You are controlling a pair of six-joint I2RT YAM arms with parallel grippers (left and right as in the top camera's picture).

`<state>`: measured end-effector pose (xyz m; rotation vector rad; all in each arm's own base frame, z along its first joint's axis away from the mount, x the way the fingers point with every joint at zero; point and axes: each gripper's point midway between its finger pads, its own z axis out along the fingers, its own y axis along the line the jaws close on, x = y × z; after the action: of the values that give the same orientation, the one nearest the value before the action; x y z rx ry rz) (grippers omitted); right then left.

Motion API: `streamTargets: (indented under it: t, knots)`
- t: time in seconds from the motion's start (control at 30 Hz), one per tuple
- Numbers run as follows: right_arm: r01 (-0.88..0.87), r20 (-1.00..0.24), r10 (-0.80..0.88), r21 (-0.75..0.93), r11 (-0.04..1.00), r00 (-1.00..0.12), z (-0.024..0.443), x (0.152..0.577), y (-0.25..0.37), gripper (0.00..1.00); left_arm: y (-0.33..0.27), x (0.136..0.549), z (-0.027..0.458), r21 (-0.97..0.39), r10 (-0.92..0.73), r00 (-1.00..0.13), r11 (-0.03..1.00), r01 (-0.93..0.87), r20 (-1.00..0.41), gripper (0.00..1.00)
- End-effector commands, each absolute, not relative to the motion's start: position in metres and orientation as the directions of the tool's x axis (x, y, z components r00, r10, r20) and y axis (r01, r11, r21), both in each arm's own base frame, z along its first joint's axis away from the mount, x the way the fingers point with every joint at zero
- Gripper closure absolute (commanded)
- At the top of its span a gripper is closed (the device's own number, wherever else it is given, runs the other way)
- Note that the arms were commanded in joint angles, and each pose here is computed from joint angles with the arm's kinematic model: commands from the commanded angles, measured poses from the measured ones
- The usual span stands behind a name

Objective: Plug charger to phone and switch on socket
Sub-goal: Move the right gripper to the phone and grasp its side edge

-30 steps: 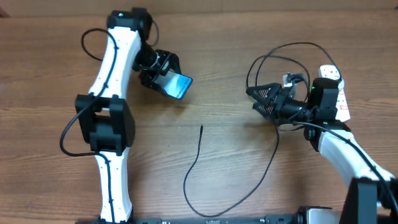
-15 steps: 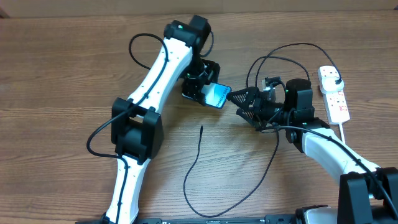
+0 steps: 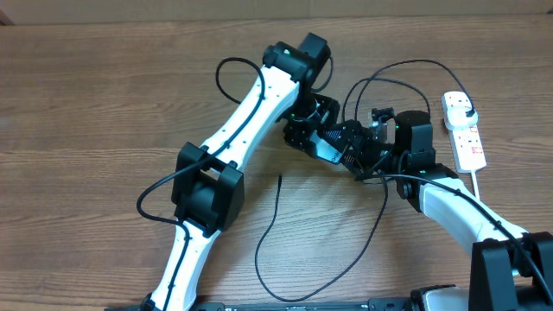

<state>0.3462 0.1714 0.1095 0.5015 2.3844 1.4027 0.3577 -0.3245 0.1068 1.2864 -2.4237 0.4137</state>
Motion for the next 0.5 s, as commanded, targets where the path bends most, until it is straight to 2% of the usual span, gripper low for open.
streamTargets:
  t: [0.0,0.2,0.33,0.4,0.47]
  knots:
    - [0.125,-0.114,0.459,0.880,0.459,-0.881,0.112,0.349,0.172,0.00,-0.340,0.354,0.122,-0.121,-0.710,-0.523,0.536,-0.836,0.472,0.96]
    - [0.159,-0.106,0.477,0.861,0.482,-0.873,0.104,0.348,0.167,0.01,-0.349,0.350,0.123,-0.138,-0.695,-0.542,0.549,-0.824,0.471,0.96]
    - [0.159,-0.106,0.477,0.861,0.482,-0.873,0.104,0.348,0.167,0.11,-0.351,0.349,0.123,-0.134,-0.699,-0.537,0.545,-0.827,0.473,0.96]
    - [0.159,-0.106,0.477,0.861,0.482,-0.873,0.104,0.348,0.167,0.22,-0.351,0.349,0.123,-0.132,-0.701,-0.534,0.543,-0.829,0.473,0.96]
    - [0.159,-0.106,0.476,0.862,0.482,-0.873,0.104,0.348,0.167,0.25,-0.351,0.349,0.123,-0.132,-0.701,-0.534,0.543,-0.829,0.472,0.96]
